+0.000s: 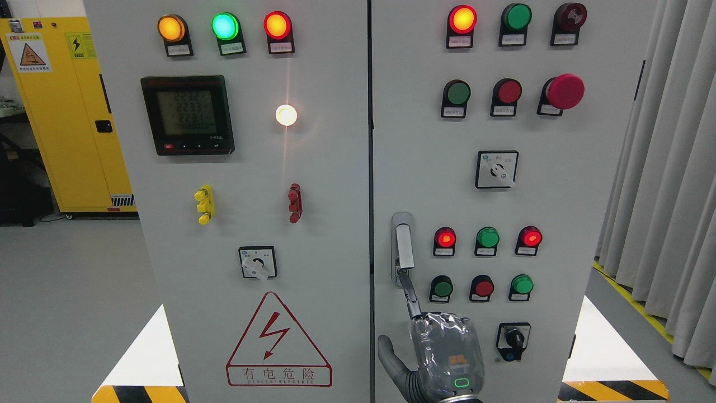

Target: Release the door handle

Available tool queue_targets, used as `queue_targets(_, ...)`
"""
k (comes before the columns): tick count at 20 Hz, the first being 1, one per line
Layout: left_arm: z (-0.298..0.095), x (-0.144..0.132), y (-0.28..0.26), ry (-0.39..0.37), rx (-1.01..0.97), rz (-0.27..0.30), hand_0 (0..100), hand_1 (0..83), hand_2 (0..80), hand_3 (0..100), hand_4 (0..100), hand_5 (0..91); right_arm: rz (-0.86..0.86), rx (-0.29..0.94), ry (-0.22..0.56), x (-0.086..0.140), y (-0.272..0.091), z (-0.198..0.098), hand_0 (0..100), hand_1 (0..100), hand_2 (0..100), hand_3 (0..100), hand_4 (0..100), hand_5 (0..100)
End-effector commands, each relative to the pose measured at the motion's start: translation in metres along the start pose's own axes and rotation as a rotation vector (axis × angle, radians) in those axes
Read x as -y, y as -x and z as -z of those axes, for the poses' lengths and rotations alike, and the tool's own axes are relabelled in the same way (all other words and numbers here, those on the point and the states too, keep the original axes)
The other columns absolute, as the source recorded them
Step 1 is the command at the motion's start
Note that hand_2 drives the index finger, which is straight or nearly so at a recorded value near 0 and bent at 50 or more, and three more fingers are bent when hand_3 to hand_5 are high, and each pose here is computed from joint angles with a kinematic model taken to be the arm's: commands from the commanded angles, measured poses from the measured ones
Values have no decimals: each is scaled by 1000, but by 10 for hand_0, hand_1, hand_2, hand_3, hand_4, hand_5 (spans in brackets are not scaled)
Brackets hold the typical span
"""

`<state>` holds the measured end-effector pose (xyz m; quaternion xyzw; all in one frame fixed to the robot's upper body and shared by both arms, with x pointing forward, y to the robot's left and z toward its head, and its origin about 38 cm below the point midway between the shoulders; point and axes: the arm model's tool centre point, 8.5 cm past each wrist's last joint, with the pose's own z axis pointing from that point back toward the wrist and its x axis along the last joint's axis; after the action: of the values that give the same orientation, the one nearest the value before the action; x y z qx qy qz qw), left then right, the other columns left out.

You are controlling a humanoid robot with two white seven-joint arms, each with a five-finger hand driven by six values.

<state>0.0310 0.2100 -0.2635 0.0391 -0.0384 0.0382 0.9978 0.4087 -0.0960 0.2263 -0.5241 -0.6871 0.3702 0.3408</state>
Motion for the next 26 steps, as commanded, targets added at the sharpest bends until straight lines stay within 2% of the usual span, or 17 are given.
queue_targets(1,0,1,-4,2,12,-2,120,556,0,0,0,0,0,-1,-3,-1,0,-1,476,363,0,1000,990,1000)
queue_targets(21,0,0,-4,1,12,-2,120,556,0,0,0,0,5,1,-7,-2,-1,-4,476,366,0,1000,995,1000)
queue_targets(26,0,1,-4,2,12,0,120,556,0,0,0,0,10,14,20,5,-4,-6,477,366,0,989,986,1000)
